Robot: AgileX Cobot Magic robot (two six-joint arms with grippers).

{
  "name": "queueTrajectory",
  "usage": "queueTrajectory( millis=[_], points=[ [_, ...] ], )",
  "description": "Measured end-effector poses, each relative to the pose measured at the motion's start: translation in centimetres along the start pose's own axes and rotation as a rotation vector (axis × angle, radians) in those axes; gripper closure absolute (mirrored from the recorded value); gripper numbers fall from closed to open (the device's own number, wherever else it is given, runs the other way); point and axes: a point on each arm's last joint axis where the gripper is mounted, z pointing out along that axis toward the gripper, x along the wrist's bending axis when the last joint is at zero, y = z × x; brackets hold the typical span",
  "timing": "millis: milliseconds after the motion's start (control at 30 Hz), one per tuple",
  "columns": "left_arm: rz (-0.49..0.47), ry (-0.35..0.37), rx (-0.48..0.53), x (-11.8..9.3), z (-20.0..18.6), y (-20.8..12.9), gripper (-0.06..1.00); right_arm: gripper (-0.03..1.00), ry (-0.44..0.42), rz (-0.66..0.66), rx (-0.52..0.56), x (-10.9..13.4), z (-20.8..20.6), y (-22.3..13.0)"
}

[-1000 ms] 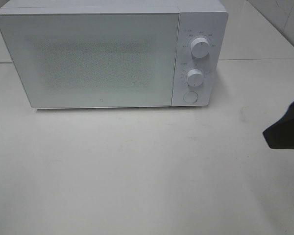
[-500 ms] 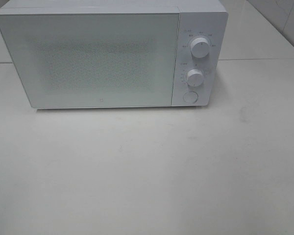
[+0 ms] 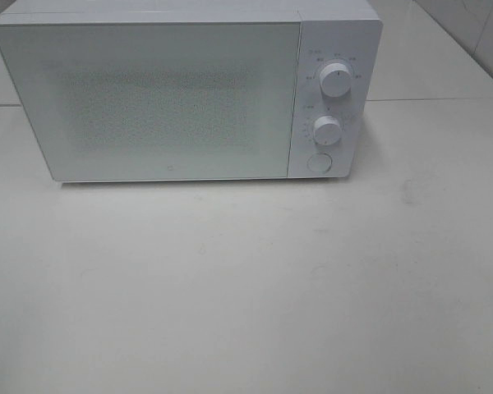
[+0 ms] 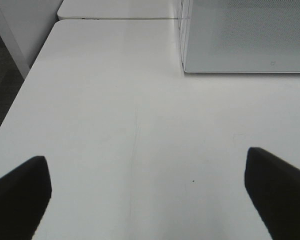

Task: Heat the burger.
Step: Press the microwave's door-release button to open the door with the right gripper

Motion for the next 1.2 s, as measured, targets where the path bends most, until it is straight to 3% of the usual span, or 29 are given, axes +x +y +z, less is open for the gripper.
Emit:
queueTrajectory(
  millis=[633,1200],
  points=[
    [0.0,0.0,-0.001,0.0,0.0,0.0,-0.05,0.2,0.0,-0.001,-0.036,0.0,-0.2,0.5],
    [0.0,0.0,-0.001,0.0,0.0,0.0,-0.05,0.2,0.026,-0.019,-0.171,0.9,6.0,7.8]
  ],
)
